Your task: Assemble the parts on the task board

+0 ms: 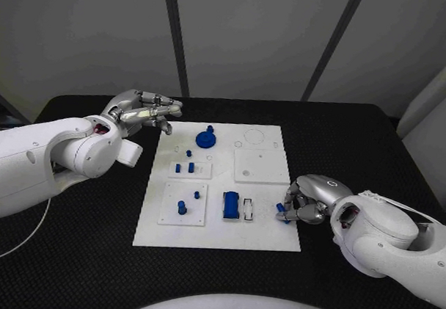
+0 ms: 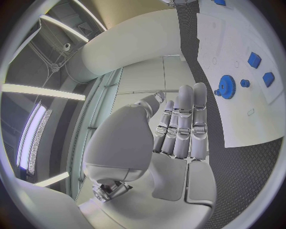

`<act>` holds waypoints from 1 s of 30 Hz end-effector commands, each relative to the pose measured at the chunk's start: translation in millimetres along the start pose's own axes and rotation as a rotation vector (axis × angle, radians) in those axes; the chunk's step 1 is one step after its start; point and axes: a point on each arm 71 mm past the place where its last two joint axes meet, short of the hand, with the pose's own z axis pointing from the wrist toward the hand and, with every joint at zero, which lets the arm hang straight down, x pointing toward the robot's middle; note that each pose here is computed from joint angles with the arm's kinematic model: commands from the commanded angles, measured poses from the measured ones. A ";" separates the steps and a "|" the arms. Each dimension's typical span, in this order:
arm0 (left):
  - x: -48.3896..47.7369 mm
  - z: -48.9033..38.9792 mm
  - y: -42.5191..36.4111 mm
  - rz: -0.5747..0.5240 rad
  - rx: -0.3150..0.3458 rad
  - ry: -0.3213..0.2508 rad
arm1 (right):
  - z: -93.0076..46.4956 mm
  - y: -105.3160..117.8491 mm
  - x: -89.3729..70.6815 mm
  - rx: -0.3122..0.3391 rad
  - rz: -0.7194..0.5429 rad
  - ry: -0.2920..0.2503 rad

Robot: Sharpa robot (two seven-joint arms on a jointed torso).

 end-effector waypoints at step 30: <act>2.7 -0.1 -1.0 -0.007 0.006 0.017 | -9.9 16.9 0.0 -0.008 0.104 -0.045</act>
